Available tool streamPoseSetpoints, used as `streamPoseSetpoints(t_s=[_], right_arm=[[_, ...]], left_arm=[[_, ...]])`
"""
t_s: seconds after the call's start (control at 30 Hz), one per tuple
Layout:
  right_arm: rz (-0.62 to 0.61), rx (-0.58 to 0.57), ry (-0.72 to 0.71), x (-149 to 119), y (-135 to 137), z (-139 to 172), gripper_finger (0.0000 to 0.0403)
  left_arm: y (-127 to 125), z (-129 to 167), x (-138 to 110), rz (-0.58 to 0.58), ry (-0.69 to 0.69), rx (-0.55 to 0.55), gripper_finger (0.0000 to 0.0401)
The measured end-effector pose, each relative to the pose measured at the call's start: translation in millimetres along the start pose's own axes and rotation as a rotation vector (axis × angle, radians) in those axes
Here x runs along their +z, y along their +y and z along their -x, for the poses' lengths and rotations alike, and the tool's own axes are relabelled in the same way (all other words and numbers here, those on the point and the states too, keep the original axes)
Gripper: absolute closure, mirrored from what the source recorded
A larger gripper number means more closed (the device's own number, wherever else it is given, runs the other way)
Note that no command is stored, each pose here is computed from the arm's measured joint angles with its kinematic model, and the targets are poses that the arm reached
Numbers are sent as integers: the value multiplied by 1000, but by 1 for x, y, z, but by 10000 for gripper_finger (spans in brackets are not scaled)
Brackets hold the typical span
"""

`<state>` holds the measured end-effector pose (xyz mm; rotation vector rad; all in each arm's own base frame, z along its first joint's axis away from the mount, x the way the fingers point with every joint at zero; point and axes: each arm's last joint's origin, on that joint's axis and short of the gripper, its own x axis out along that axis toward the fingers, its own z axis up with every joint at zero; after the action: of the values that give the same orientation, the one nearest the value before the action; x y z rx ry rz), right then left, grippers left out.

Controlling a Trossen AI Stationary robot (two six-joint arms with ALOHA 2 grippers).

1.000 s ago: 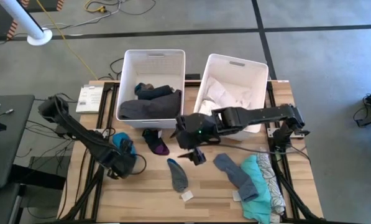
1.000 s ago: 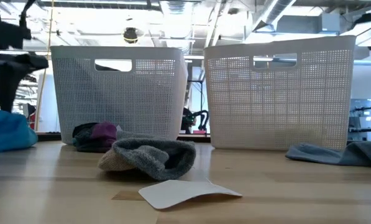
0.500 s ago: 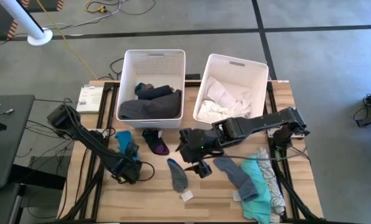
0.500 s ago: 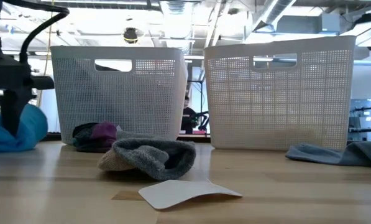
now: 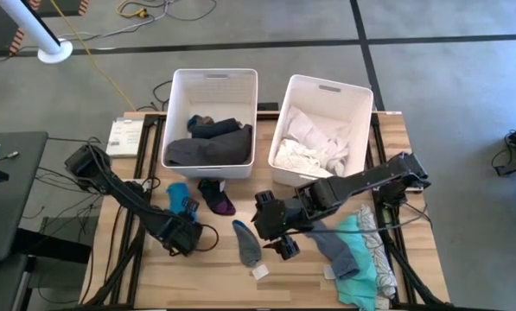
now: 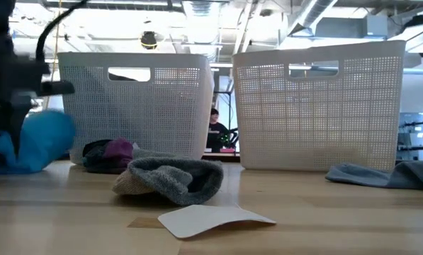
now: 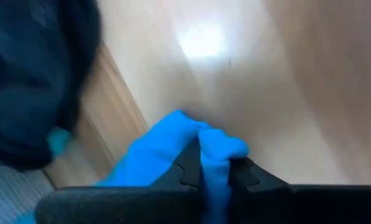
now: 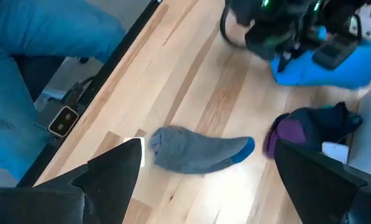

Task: Sort clothes
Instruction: Put the rolled blue pants into the left white bin

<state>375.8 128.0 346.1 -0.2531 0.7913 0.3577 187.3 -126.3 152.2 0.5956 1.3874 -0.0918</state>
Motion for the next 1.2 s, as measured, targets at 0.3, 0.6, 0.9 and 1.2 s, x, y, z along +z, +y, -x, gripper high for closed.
streamPoseSetpoints(t_s=[0.3,0.6,0.9,1.2], right_arm=[[12,-145,57,-8,13,-8,24],[49,-282,-36,-12,31,-28,24],[47,-343,-203,-18,34,-51,24],[-6,-357,-375,-34,23,-71,24]], left_arm=[[8,49,21,0,-212,49,392],[19,103,34,-16,-416,152,393],[26,142,45,-108,-525,278,394],[30,157,49,-145,-564,351,394]])
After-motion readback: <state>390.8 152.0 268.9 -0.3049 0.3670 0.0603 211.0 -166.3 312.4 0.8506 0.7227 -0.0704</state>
